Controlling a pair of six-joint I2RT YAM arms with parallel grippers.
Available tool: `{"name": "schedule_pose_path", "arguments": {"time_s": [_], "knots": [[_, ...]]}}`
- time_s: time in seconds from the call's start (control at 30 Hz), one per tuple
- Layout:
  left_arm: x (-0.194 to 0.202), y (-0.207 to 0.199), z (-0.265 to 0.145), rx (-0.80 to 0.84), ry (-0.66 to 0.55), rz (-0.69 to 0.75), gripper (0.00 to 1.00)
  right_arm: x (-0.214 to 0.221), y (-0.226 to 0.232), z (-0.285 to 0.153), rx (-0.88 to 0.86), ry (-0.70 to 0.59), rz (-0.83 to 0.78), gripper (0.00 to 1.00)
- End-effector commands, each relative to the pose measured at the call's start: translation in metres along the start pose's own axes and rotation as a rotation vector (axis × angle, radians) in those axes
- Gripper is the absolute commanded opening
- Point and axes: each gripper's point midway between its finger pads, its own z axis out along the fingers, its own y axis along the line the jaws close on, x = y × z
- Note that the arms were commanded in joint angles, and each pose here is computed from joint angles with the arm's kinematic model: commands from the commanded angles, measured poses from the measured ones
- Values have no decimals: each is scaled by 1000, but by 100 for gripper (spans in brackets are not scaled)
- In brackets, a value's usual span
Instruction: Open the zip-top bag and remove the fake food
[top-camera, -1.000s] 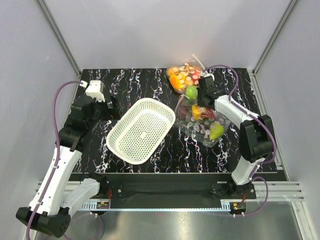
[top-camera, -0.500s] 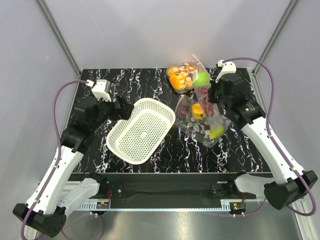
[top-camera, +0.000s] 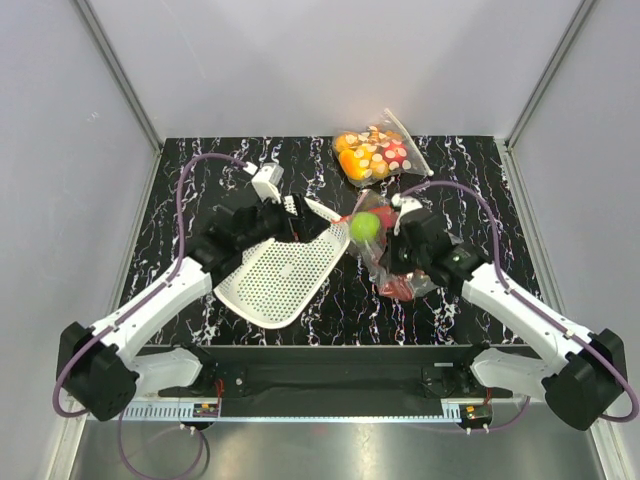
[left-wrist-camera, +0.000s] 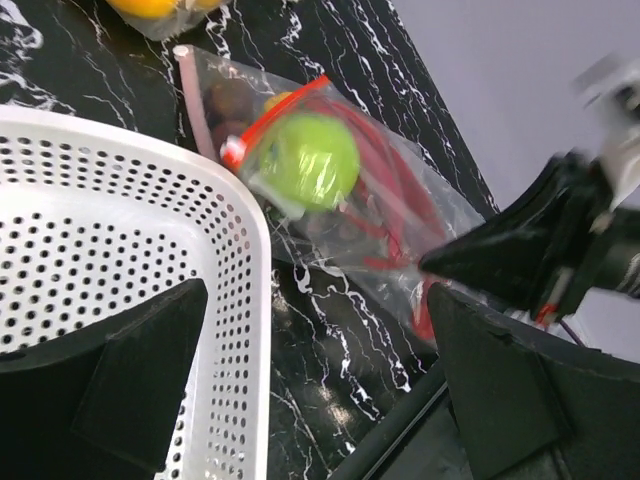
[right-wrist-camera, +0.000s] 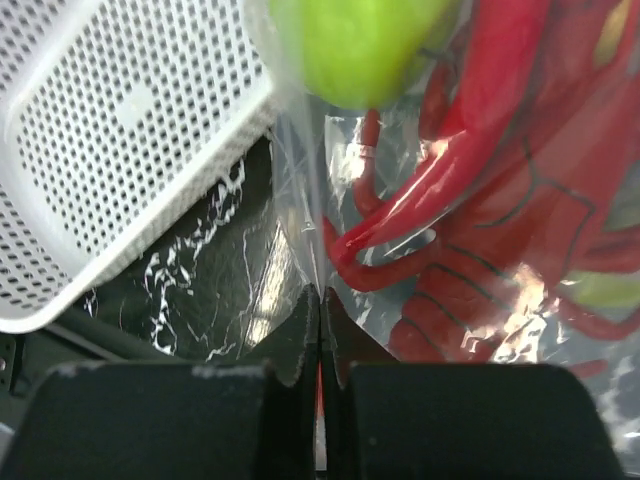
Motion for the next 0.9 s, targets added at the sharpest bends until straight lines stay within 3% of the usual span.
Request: {"name": "schedule_pose_path", "arguments": {"time_s": [0.0,0.43,0.6,0.87], "knots": [[-12,-26,12,124,-54,-34,99,0,31,1,-142,-59,90,0],[37,14,66,-14,72,-65,96,-2,42,-10,-226,-127,124,0],[34,16,77,-12,45,-102,86,4,45,-13,-259,-123,124,0],[28,22,93,-31,-8,-200,80,15,41,-14,-264,-121,128,0]]}}
